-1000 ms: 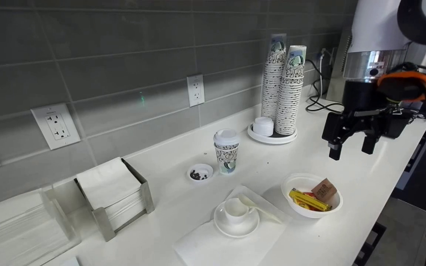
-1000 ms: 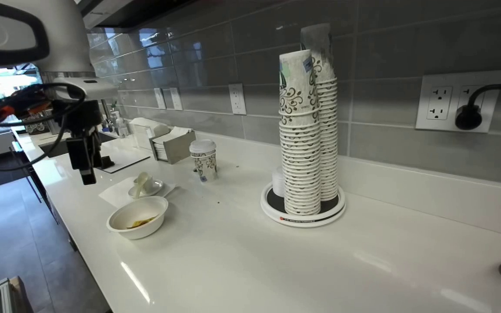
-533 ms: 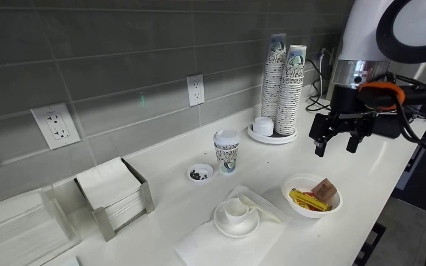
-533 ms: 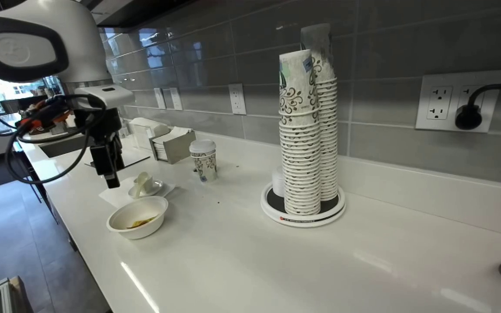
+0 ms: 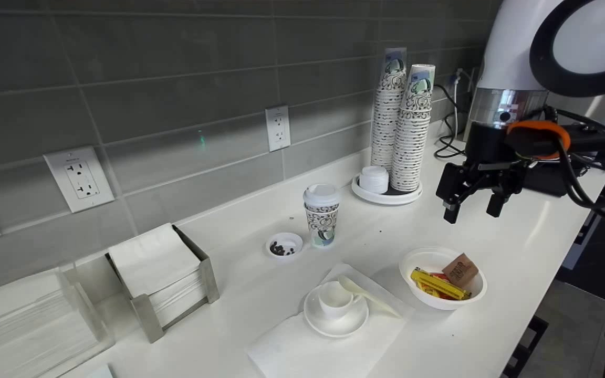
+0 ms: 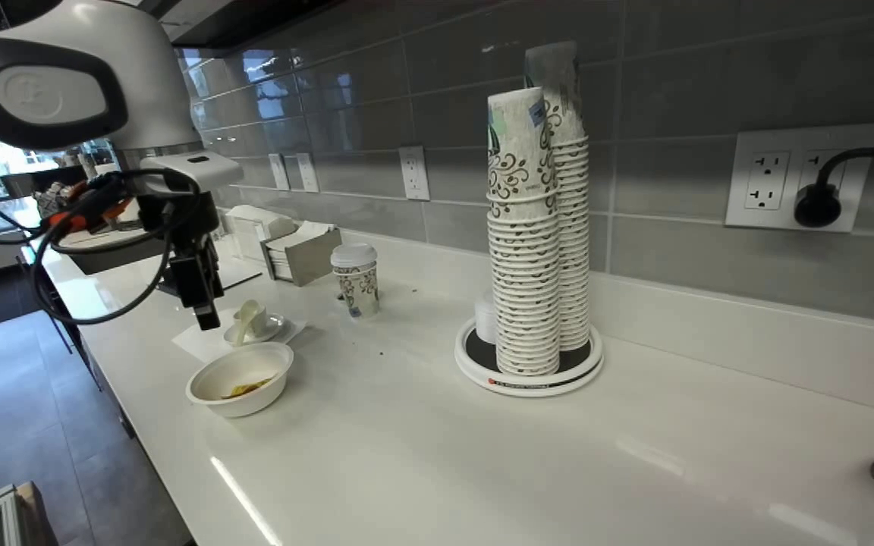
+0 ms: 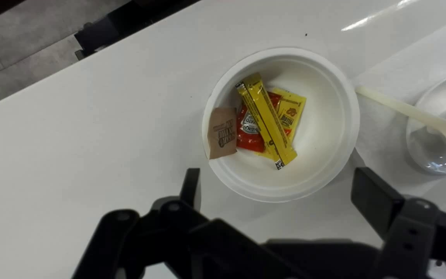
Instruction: Take the brown packet out of the bowl
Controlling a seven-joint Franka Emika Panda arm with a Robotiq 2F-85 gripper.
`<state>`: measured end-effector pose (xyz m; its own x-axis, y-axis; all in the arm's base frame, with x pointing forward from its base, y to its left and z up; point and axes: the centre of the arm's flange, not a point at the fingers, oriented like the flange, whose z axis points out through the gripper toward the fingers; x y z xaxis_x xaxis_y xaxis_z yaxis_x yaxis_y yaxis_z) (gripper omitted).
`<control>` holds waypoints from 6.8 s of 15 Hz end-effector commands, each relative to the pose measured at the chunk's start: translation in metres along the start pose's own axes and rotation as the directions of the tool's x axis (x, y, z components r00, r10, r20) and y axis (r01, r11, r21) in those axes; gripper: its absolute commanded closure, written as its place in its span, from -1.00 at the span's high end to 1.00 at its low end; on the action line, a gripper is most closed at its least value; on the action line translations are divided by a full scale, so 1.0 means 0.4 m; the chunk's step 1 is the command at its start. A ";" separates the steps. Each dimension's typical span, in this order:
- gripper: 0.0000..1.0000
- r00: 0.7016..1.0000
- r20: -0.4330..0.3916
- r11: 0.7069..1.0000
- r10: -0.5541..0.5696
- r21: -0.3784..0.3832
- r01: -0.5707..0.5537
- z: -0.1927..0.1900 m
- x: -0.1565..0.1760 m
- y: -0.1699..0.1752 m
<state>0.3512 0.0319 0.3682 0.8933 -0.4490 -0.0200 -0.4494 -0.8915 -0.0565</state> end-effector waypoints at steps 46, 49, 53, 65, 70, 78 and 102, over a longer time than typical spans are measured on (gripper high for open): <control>-0.47 0.984 0.172 0.998 -0.055 0.006 0.055 0.254 0.053 0.060; -0.40 0.984 0.169 0.999 -0.047 -0.008 0.049 0.243 0.050 0.063; -0.34 0.985 0.168 0.999 -0.042 -0.025 0.047 0.257 0.054 0.065; -0.46 0.988 0.153 0.997 -0.032 -0.070 0.043 0.251 0.045 0.066; -0.42 0.992 0.124 0.994 -0.029 -0.099 0.042 0.233 0.054 0.061; -0.53 0.990 0.132 0.992 -0.050 -0.112 0.065 0.262 0.056 0.044; -1.00 0.977 0.120 0.958 -0.174 -0.207 0.196 0.266 0.026 -0.011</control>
<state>0.3668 0.0331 0.2596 0.9496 -0.2734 -0.1535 -0.2550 -0.9583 0.1291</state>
